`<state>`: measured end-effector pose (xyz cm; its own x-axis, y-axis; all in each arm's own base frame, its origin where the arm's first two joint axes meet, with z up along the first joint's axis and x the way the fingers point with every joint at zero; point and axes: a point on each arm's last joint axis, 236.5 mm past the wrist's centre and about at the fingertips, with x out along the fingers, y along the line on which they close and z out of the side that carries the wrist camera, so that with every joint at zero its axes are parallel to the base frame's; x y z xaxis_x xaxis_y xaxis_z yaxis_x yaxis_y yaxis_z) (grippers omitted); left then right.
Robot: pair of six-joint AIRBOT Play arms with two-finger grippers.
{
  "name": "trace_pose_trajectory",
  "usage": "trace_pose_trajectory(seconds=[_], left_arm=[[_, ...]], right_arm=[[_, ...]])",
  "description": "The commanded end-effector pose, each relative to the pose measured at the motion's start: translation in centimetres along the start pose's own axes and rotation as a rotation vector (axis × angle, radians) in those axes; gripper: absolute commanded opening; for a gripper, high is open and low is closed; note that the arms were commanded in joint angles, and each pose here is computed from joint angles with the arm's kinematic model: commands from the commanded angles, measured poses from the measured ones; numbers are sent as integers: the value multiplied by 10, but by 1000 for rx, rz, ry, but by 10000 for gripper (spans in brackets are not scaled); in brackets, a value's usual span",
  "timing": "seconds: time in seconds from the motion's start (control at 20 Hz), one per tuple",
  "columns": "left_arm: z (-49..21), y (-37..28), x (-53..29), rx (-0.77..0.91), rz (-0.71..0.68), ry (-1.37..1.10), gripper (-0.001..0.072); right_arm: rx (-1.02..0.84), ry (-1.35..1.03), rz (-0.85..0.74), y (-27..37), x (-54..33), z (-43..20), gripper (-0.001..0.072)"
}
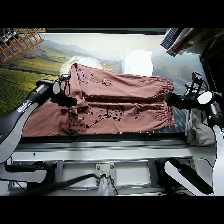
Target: Fold the clothes and pants, and hang the long-sleeved shirts on hangers.
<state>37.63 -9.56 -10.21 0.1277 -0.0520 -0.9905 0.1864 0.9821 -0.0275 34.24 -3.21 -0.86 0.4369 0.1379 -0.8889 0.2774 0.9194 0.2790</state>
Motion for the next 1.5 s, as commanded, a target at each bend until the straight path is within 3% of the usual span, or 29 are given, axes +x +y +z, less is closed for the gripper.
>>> trace_pose_trajectory(seconds=[0.0, 0.35, 0.65, 0.75, 0.8, 0.95, 1.1, 1.15, 1.45], left_arm=[[3, 3, 4, -10, -2, -9, 10], [16, 10, -41, -6, 1, -112, 8], [-23, -2, -58, 51, -26, -71, 23], [-41, -8, -48, 123, -28, -23, 384], [-46, -12, -43, 163, -25, -13, 475], [-39, -10, -39, 319, 87, -52, 605], [-11, -7, -46, 481, 216, -155, 620], [-3, -8, -48, 500, 230, -188, 619], [-2, -1, -34, 551, 264, -154, 620]], right_arm=[[1, -7, 2, 1, 0, 1, 329], [-1, -31, -1, 0, 0, 7, 329], [-8, -40, -9, -2, 0, 9, 328], [-10, -39, -12, -3, 0, 9, 328], [-13, -39, -16, -3, 0, 9, 328], [-12, -39, -15, -3, 0, 9, 328], [-12, -37, -15, -3, 0, 9, 307], [-12, -36, -15, -3, 0, 8, 271], [-12, -39, -16, -3, 0, 9, 272]])
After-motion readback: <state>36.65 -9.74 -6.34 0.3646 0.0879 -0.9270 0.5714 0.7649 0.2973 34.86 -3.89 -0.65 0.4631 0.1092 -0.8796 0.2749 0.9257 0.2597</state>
